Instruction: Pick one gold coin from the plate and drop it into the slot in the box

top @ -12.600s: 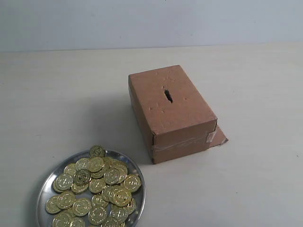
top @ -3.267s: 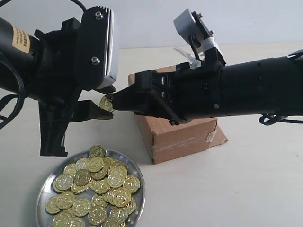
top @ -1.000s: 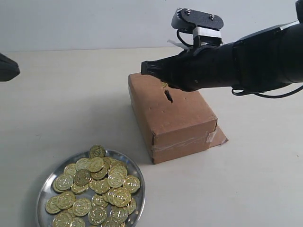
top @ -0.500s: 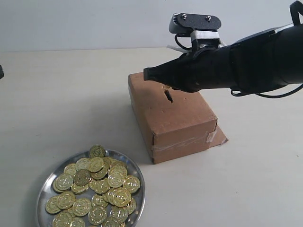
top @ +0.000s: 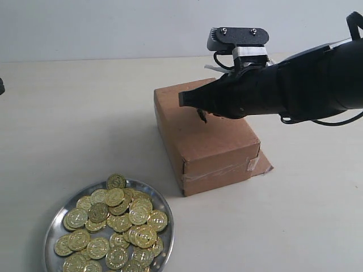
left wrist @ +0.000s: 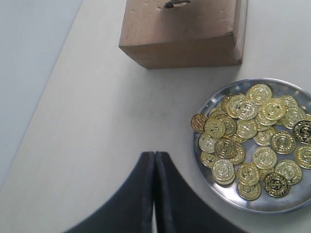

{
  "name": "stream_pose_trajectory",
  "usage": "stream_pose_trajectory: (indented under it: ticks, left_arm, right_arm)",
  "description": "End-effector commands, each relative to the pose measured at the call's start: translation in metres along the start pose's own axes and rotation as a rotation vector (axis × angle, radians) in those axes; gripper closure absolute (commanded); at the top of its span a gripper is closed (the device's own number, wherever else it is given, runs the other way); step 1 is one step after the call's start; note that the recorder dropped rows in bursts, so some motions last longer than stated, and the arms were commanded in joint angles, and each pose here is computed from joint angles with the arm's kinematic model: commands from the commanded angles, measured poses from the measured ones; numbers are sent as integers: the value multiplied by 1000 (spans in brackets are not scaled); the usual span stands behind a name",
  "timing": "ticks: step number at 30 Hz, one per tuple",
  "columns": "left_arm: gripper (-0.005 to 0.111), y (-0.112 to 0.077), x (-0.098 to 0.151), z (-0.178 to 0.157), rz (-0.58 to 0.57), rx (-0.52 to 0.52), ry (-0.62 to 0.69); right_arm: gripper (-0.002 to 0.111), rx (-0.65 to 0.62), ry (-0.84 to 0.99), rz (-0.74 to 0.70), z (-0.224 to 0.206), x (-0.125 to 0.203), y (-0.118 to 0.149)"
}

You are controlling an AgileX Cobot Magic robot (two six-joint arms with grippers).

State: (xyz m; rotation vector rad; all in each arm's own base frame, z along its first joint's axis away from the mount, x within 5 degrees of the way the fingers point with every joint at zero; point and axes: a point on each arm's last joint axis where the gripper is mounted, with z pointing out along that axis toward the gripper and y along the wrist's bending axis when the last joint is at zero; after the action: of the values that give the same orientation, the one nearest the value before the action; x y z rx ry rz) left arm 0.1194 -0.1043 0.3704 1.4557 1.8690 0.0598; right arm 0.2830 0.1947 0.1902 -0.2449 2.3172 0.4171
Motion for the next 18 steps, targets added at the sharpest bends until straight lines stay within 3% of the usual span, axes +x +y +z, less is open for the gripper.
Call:
stream_pose_trajectory:
  ticks: [1, 18]
  left_arm:
    - [107, -1, 0, -1, -14, 6, -4]
    - [107, -1, 0, -1, -14, 6, -4]
  right_arm:
    - [108, -12, 4, -8, 0, 1, 2]
    - [108, -53, 16, -8, -1, 2, 6]
